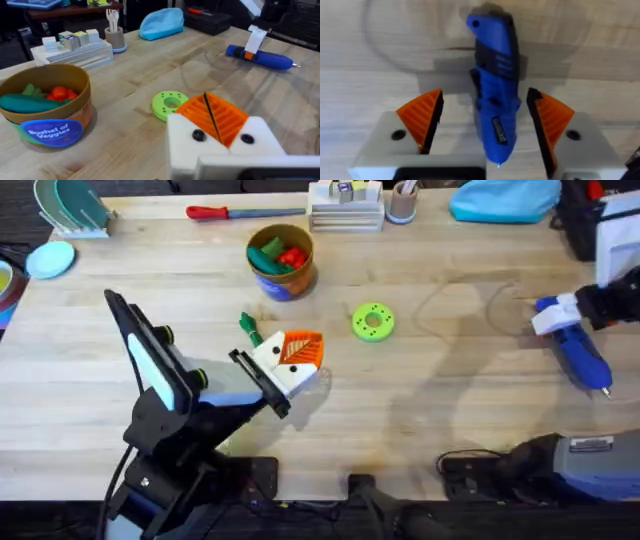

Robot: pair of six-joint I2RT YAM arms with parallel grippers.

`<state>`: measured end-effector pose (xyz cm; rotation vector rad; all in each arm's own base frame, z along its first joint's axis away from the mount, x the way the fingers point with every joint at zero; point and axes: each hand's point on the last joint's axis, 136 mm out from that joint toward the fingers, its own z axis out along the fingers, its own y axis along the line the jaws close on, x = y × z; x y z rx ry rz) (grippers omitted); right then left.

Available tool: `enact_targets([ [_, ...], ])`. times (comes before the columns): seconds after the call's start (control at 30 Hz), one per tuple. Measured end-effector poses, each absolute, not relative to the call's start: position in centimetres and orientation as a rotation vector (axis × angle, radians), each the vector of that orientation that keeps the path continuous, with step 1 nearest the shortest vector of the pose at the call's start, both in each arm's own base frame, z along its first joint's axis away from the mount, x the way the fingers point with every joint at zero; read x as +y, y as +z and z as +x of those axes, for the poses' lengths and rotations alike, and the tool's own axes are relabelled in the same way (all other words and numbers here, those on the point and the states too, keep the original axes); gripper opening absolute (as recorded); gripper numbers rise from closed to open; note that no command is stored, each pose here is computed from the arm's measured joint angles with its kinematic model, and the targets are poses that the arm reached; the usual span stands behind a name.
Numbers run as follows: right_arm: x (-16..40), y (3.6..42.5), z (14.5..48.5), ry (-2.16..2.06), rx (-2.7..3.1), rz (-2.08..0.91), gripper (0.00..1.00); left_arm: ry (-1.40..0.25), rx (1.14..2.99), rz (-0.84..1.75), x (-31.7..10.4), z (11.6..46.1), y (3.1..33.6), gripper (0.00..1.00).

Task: Pick up the gripper from the table and insert it into the empty holder that is missing its gripper. Then pick up a screw, insert it into the mounting hole, and use the screwdriver to tighten it. Finally, clean up the table by picking up the vegetable and placing it into the bucket.

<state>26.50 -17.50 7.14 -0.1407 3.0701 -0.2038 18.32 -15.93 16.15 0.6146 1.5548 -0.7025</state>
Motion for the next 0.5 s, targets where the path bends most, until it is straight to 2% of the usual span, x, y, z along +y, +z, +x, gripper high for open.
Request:
enact_targets([
  [0.3,-18.4,4.4,27.9,-0.205,3.076,-0.221,0.99,-0.702,1.555,0.615,-15.9,18.3,16.1,0.005],
  [0.43,-18.4,3.8,28.2,-0.19,3.074,-0.232,0.875,-0.703,1.555,0.615,-15.9,18.3,16.1,0.005],
  [0.5,-18.4,3.8,28.4,-0.189,3.066,-0.233,0.743,-0.702,1.555,0.615,-15.9,18.3,16.2,0.005],
])
